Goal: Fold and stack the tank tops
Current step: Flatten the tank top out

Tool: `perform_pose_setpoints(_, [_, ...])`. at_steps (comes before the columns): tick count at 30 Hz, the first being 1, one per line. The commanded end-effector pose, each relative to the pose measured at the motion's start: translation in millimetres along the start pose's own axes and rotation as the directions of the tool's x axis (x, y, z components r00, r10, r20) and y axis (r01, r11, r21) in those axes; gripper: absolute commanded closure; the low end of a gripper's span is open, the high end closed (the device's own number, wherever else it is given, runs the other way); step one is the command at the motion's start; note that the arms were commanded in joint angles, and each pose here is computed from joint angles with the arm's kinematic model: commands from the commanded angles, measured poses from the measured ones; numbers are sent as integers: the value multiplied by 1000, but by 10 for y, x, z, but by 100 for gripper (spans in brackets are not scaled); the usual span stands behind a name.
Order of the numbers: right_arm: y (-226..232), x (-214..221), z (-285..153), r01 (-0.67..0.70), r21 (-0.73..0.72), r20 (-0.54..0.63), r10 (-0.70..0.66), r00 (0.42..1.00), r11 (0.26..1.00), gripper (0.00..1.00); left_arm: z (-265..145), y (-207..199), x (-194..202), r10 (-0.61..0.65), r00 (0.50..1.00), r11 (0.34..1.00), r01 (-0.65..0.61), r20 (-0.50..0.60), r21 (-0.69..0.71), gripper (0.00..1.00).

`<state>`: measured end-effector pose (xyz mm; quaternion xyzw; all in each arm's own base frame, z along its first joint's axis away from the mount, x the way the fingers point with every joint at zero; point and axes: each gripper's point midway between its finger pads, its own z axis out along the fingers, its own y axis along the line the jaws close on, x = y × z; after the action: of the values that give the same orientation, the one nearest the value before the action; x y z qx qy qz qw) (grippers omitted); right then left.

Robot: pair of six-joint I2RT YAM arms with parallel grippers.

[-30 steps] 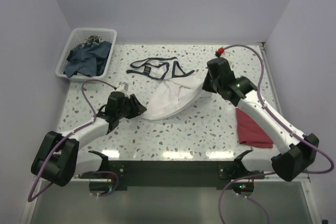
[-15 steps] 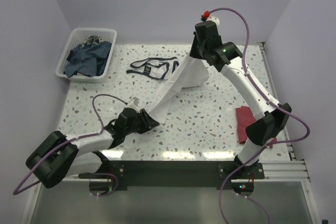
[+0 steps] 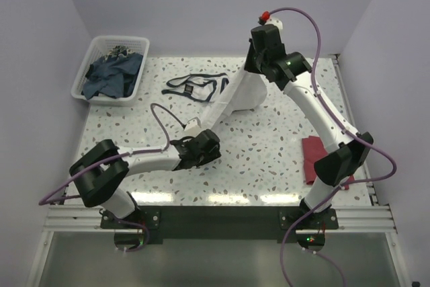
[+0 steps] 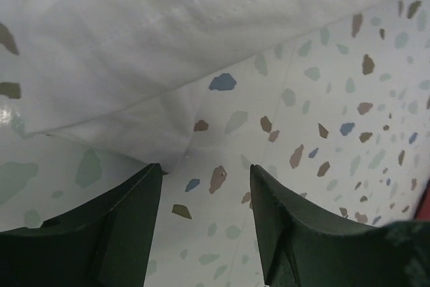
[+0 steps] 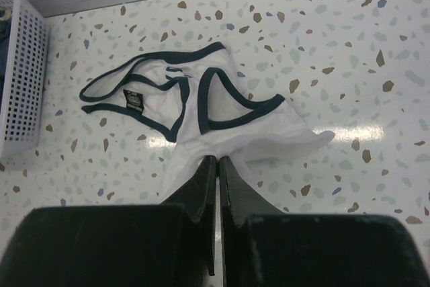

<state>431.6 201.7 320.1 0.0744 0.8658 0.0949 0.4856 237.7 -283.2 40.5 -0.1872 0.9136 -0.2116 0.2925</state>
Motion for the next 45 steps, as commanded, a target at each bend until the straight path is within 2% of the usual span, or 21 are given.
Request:
perform_pose_setpoints(1, [-66,-198,-125,-2,0,54,2,999,1000,100,-3,314,-92,-10,996,972,32,94,-233,41])
perform_pose_setpoints(2, [-82,-203,-123,-4,2,53,4,999,1000,100,-4,230,-103,-5,995,974,27,97,-227,41])
perform_pose_setpoints(9, [-181,-189,-107,-23,-3,49,24,999,1000,100,94,343,-62,30,994,944,6,102,-330,45])
perform_pose_setpoints(12, [-265,-211,-118,-41,-1,53,41,998,999,100,112,487,-92,68,990,920,-15,121,-390,58])
perform_pose_setpoints(13, [-290,-231,-136,-48,-3,57,48,997,999,100,105,548,-90,82,989,913,-26,120,-407,68])
perform_pose_setpoints(15, [-377,-271,-132,-73,-5,59,73,996,997,100,113,633,-105,104,986,903,-39,129,-428,81])
perform_pose_setpoints(16, [-416,-296,-148,-80,-5,62,80,995,997,100,111,707,-102,121,985,894,-53,127,-444,92])
perform_pose_setpoints(17, [-490,-342,-144,-99,-3,66,99,993,995,100,109,748,-131,131,982,889,-56,133,-455,99])
perform_pose_setpoints(18, [-531,-361,-144,-108,-3,67,108,992,994,100,99,798,-188,147,978,880,-59,151,-471,100])
perform_pose_setpoints(23, [-777,-527,-239,-149,17,95,147,985,989,100,-92,1056,-754,184,951,837,-20,247,-547,100])
perform_pose_setpoints(28, [-1084,-408,-327,-211,40,83,207,975,977,100,-434,1043,-1541,264,885,815,8,383,-580,100])
perform_pose_setpoints(31, [-1300,-168,-373,-241,66,64,237,969,968,100,-558,1014,-1722,343,853,770,-17,392,-638,100])
perform_pose_setpoints(32, [-1372,-81,-374,-253,80,55,249,967,964,100,-566,1027,-1738,351,852,760,-17,388,-650,100])
perform_pose_setpoints(33, [-1450,191,-310,-253,101,10,254,967,962,100,-548,1052,-1721,358,856,750,-25,374,-661,100])
perform_pose_setpoints(35, [-1443,343,-410,-274,66,8,274,962,959,100,-521,1058,-1668,346,868,758,-35,356,-651,99])
perform_pose_setpoints(36, [-1527,679,-345,-271,95,-52,277,960,958,100,-494,1043,-1594,338,886,772,-67,318,-632,95])
perform_pose_setpoints(38, [-1537,851,-435,-284,70,-56,288,956,956,100,-421,1057,-1471,320,901,806,-96,293,-584,86])
perform_pose_setpoints(39, [-1617,1166,-403,-279,97,-109,289,951,955,100,-441,995,-1398,294,917,844,-116,271,-523,74])
perform_pose_setpoints(41, [-1673,1316,-483,-289,101,-103,299,949,952,100,-386,1022,-1228,266,930,890,-135,254,-436,64])
perform_pose_setpoints(42, [-1743,1520,-474,-283,124,-131,299,945,951,100,-459,912,-1172,233,940,927,-137,250,-348,54])
perform_pose_setpoints(45, [-1846,1702,-515,-274,161,-146,297,944,948,100,-523,882,-1031,160,953,971,-105,258,-214,49])
